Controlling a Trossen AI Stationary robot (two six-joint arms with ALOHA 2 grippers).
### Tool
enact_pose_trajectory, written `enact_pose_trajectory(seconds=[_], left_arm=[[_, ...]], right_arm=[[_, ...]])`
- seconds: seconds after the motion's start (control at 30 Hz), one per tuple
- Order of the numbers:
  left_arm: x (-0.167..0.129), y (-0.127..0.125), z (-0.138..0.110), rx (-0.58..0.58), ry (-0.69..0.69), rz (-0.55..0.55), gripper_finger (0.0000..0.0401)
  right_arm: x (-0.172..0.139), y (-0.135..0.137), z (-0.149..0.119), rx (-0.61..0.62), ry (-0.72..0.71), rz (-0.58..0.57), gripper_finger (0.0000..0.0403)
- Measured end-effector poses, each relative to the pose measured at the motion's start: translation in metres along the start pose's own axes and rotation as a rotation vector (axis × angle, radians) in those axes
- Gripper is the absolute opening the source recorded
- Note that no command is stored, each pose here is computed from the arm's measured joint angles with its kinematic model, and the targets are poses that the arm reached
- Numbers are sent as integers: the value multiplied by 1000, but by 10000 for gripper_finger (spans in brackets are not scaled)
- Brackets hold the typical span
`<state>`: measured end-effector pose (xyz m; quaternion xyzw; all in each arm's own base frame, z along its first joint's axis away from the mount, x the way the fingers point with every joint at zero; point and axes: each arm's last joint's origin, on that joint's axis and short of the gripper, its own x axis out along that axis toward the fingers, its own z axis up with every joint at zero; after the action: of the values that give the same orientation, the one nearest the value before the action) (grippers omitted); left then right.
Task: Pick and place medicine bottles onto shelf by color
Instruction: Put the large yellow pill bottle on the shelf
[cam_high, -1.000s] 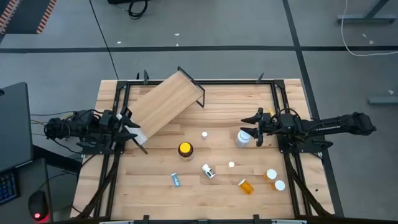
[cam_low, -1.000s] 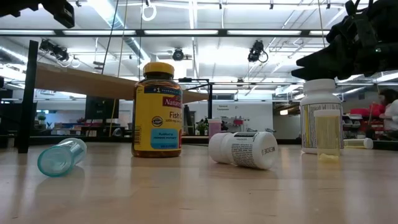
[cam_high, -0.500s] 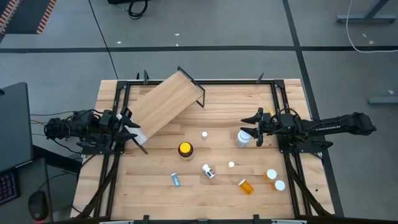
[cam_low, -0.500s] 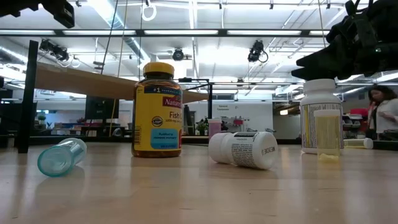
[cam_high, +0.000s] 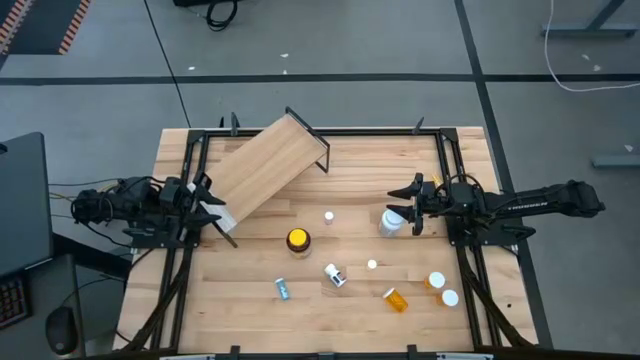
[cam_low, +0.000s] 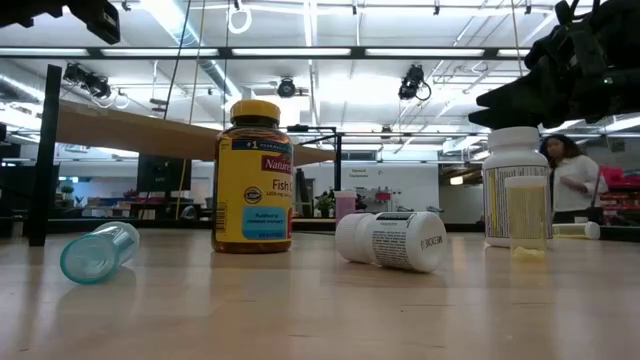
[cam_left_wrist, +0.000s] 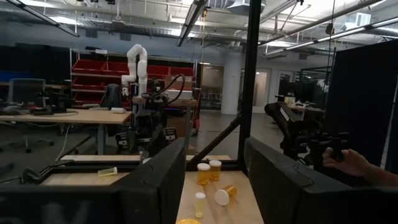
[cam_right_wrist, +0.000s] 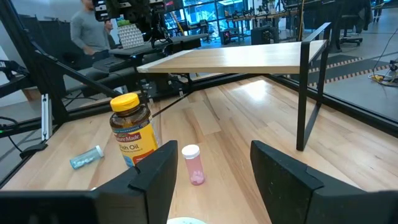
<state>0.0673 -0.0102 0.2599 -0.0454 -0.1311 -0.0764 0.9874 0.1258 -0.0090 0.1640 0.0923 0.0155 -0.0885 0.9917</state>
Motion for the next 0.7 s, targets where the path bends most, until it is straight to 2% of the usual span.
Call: enact_pose_trajectory(seconds=[0.2,0.37,0.7], left_arm=[[0,0,0,-28,-2,0,172],[0,0,3,6,-31,3,172],[1,0,4,-37,-44,1,172]], right_arm=[[0,0,0,-85,-2,-10,210],[0,0,0,-78,-1,-5,210],[0,0,1,-77,-9,-4,210]])
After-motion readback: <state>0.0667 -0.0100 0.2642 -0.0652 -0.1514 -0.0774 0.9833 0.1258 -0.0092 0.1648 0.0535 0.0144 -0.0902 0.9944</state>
